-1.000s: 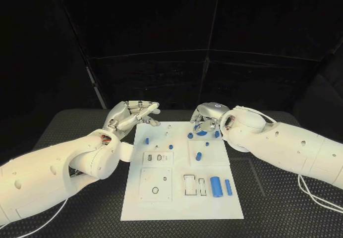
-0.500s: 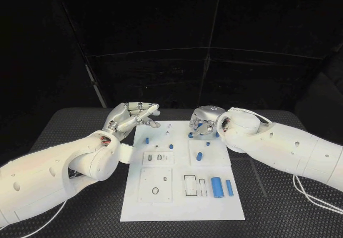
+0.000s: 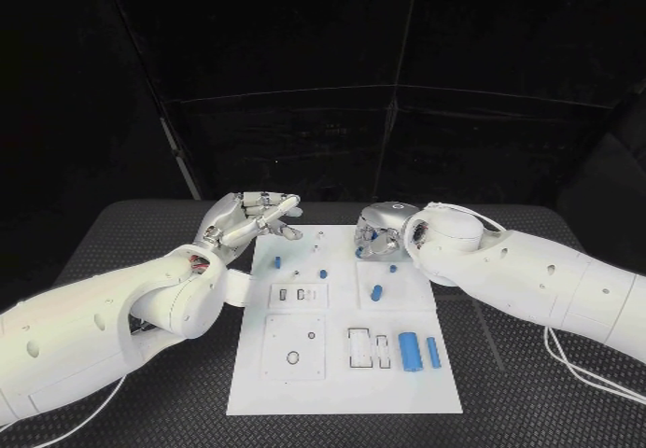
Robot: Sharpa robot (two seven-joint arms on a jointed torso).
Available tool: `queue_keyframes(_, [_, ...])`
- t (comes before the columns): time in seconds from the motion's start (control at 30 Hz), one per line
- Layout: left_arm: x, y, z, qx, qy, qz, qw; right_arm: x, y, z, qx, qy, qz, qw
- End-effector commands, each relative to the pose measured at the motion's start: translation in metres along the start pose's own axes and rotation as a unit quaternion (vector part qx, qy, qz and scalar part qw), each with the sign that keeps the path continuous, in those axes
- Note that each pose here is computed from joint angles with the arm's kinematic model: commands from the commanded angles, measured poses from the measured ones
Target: Assemble the parts on the task board
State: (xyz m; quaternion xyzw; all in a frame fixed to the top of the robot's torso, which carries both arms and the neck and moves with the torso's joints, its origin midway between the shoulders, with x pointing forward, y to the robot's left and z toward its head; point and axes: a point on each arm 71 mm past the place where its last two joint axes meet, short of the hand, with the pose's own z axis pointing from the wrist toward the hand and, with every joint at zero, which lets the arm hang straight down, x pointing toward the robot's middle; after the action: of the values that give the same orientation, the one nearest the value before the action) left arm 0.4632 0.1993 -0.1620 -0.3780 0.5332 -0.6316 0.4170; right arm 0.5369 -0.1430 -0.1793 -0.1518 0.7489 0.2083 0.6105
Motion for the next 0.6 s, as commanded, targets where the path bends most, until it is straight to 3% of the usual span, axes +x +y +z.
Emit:
queue_keyframes(0.03, [0.0011, -0.0016, 0.0004, 0.003, 0.007, 0.000, 1.000, 0.0013, 0.0024, 0.0019, -0.010, 0.014, 0.000, 1.000])
queue_keyframes(0.43, [0.0008, -0.0014, 0.0006, 0.002, 0.007, 0.000, 1.000, 0.0042, 0.0029, 0.0054, -0.014, 0.022, 0.004, 1.000])
queue_keyframes(0.6, [0.0009, -0.0014, 0.0007, 0.001, 0.008, -0.001, 1.000, 0.0002, 0.0045, 0.0045, -0.024, -0.006, 0.012, 1.000])
